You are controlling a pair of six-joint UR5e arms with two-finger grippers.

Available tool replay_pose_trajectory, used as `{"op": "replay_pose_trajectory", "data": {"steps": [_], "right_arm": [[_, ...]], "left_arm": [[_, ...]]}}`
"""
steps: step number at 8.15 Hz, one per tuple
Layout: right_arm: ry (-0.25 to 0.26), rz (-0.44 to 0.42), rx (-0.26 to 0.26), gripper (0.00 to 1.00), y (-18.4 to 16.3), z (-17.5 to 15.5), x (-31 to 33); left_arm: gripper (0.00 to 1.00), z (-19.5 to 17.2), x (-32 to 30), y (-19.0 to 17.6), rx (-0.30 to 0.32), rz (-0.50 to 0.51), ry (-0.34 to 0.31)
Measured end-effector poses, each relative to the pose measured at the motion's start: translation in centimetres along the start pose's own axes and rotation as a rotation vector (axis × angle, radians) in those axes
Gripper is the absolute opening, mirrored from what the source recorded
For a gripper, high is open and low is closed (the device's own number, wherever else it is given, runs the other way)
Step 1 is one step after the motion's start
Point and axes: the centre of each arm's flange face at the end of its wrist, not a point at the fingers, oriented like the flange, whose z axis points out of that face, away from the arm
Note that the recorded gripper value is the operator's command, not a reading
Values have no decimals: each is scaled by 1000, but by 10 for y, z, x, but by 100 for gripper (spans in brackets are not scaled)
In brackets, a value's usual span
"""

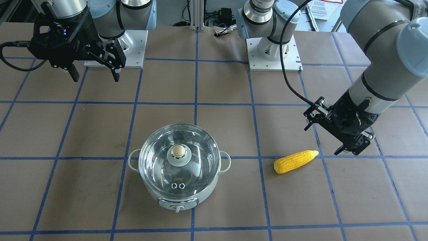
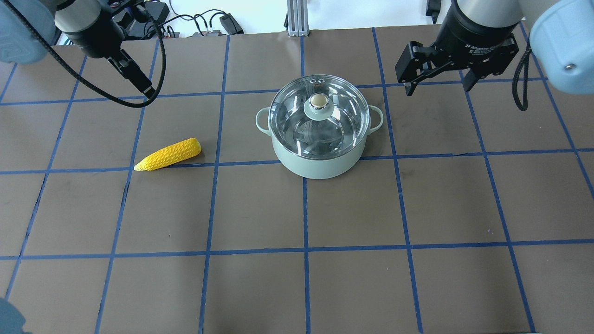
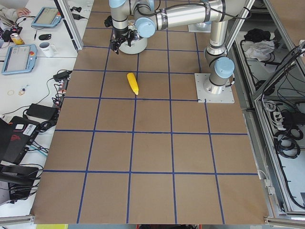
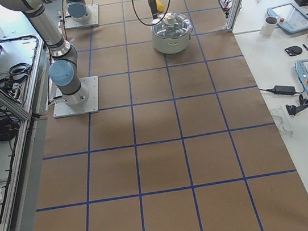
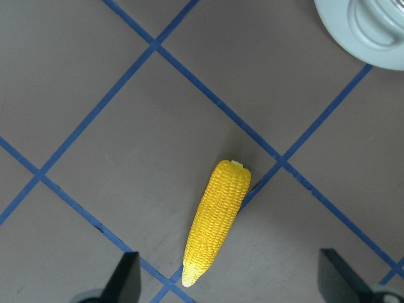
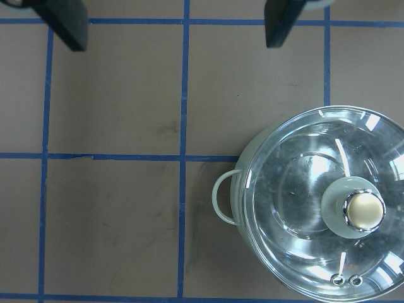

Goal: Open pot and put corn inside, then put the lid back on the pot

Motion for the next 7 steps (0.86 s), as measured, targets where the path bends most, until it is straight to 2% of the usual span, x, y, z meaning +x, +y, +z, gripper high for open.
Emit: {"op": "replay_pose_trajectory", "data": {"steps": [1, 4, 7], "right_arm": [[-3, 1, -10, 100, 1, 1, 0], [-6, 0, -22, 100, 0, 3, 5], [6, 8, -25, 100, -1, 4, 9]], "left_arm": [[100, 22, -5, -1, -14, 19, 19], [100, 80, -7, 4, 16, 24, -14], [100, 127, -6, 29, -4, 67, 14]]}}
